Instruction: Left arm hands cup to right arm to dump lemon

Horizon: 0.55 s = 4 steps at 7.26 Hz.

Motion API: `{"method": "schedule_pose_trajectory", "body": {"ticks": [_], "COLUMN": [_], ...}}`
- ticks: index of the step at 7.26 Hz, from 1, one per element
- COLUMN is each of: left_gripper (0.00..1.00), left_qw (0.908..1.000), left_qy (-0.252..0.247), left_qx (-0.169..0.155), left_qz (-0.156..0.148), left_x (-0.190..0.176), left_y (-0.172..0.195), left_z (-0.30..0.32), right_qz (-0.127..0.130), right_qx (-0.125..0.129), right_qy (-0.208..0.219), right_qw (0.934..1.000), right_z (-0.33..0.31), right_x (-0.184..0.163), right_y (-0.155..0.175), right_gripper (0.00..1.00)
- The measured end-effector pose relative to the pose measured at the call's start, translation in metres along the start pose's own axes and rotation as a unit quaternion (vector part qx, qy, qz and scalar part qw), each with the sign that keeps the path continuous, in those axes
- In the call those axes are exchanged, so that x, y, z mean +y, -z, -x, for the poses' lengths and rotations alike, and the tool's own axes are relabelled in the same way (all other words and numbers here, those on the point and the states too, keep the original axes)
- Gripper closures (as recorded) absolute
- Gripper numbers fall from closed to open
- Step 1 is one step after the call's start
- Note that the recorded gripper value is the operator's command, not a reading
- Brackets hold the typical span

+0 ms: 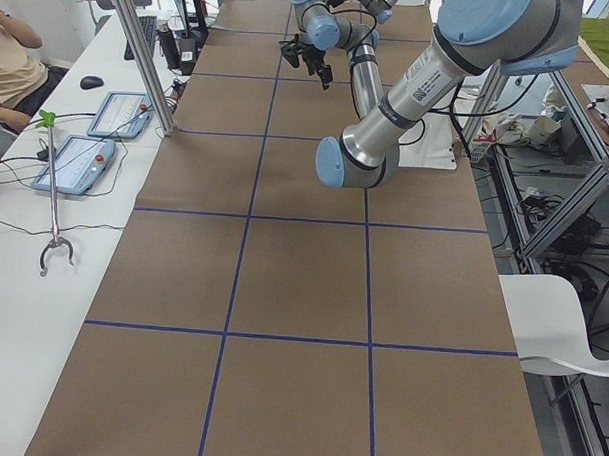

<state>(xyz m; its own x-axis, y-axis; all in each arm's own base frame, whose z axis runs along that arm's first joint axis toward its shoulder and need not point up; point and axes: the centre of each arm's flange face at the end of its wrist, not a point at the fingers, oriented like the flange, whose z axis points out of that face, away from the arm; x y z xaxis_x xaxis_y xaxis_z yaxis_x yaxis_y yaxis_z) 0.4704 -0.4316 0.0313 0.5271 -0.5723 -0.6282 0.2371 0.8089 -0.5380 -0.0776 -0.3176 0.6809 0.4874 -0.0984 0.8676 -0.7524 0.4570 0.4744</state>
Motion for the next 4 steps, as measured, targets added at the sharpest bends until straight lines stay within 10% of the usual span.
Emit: {"method": "schedule_pose_trajectory", "body": {"ticks": [2,4], "left_gripper": [0.00,0.00], "left_qw": [1.0000,1.0000], "left_qy": [0.001,0.000], "left_qx": [-0.001,-0.002], "left_qz": [0.000,0.000], "left_x": [0.000,0.001], "left_y": [-0.002,-0.004], "left_z": [0.000,0.000], "right_qz": [-0.018,-0.034], "right_qx": [-0.027,-0.037], "right_qy": [-0.115,-0.236], "right_qw": [0.9929,0.9703], "right_z": [-0.052,-0.080], "right_x": [0.000,-0.003], "right_y": [0.041,0.067], "right_gripper": [0.88,0.90]}}
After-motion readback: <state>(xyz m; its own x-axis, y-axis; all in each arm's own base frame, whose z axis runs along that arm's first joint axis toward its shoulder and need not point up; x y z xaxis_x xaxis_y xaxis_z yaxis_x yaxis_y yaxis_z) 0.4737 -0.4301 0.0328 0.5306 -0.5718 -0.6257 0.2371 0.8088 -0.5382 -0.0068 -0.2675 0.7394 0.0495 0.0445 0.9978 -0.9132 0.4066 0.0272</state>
